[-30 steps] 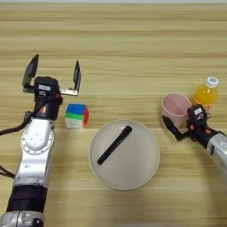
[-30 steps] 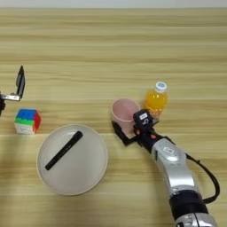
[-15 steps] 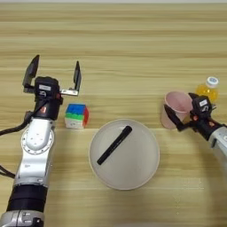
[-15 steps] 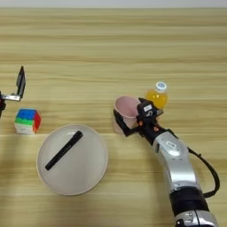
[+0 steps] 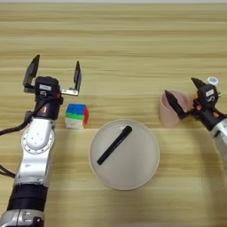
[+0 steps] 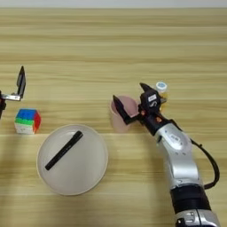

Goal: Move the objects on the table

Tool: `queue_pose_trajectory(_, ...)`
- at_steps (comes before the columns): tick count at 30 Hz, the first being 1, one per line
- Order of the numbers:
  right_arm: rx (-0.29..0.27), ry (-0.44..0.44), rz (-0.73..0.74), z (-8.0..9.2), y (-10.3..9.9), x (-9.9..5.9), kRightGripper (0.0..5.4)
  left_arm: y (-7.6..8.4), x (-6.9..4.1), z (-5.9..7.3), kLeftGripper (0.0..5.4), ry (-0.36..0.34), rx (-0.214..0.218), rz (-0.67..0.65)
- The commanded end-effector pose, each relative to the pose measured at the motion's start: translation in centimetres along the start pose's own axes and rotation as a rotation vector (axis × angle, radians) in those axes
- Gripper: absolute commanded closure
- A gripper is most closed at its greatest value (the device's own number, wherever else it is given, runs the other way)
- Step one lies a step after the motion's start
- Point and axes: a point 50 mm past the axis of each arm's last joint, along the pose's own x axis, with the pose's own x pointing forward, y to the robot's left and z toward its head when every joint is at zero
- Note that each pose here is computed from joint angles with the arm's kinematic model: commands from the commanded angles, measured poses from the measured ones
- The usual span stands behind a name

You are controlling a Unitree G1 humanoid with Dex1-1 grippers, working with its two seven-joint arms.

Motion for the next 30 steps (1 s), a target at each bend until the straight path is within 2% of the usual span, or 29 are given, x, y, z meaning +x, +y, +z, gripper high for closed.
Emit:
queue_pose_trajectory(1, -0.008, -0.065, 0.011, 1.3, 0.1, -0.2, 0.03, -0.2, 0.1, -0.1, 0.0, 0.006, 0.011, -0.039)
queue_pose_trajectory(5, -0.001, -0.138, 0.022, 3.0, 0.3, -0.1, 0.03, -1.1, -0.4, -0.5, 0.0, 0.05, -0.009, -0.137)
queue_pose_trajectory(8, 0.01, -0.199, 0.031, 4.5, 0.3, -0.1, 0.03, -2.4, -1.0, -1.1, 0.0, 0.109, -0.046, -0.265)
queue_pose_trajectory(12, 0.013, -0.241, 0.026, 5.8, 0.2, -0.1, 0.03, -3.7, -1.9, -1.4, 0.0, 0.178, -0.123, -0.422)
queue_pose_trajectory(17, 0.015, -0.255, 0.03, 6.3, 0.3, 0.0, 0.03, -4.8, -3.0, -1.4, 0.0, 0.281, -0.213, -0.619)
queue_pose_trajectory(23, 0.015, -0.262, 0.035, 6.6, 0.5, 0.1, 0.03, -5.5, -3.8, -1.2, 0.0, 0.365, -0.246, -0.799)
queue_pose_trajectory(30, 0.008, -0.293, 0.043, 7.5, 0.9, 0.2, 0.03, -6.2, -5.2, -1.4, 0.0, 0.459, -0.231, -0.962)
